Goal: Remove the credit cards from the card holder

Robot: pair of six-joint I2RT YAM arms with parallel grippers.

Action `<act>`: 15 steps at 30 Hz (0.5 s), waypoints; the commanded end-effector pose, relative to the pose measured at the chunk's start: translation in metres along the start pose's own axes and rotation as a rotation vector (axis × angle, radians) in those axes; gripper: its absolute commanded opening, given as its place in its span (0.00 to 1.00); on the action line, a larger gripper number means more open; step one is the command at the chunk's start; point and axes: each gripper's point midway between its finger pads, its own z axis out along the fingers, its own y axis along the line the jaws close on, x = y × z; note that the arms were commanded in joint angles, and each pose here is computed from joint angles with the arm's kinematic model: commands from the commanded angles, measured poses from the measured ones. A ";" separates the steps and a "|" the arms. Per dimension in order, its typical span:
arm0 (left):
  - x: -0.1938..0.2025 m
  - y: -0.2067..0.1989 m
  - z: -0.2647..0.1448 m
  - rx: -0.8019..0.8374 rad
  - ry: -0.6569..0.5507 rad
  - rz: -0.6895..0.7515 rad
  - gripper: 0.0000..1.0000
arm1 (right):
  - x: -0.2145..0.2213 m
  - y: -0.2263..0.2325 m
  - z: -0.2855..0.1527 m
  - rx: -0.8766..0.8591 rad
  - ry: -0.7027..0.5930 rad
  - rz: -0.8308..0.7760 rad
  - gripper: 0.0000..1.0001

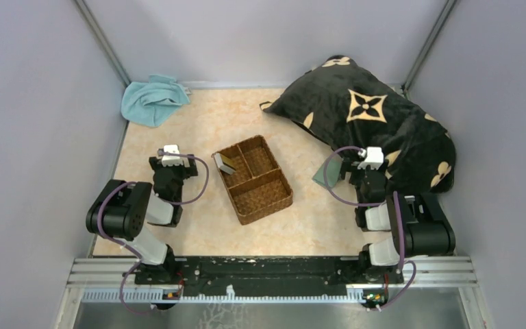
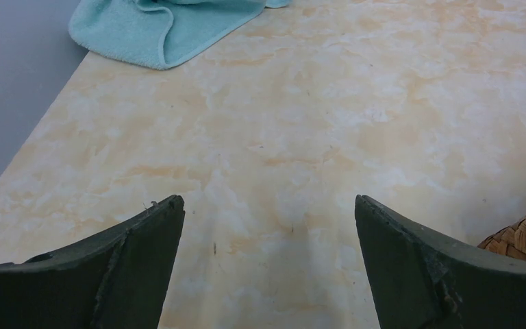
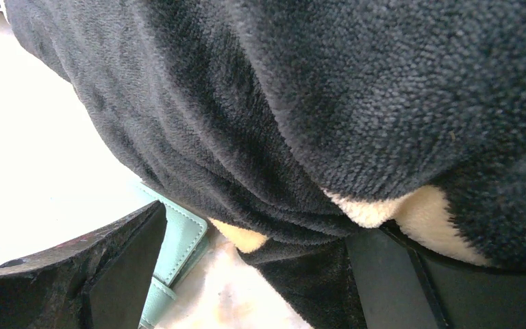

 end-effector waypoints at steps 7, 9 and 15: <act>-0.014 0.004 -0.001 -0.023 -0.055 -0.005 1.00 | -0.045 0.003 0.006 -0.025 -0.129 0.004 0.99; -0.026 0.010 -0.007 -0.068 -0.079 -0.014 1.00 | -0.065 0.010 0.001 -0.059 -0.108 -0.007 0.99; -0.119 -0.019 -0.050 -0.031 -0.212 -0.033 0.99 | -0.136 0.042 -0.024 -0.199 -0.104 0.199 0.99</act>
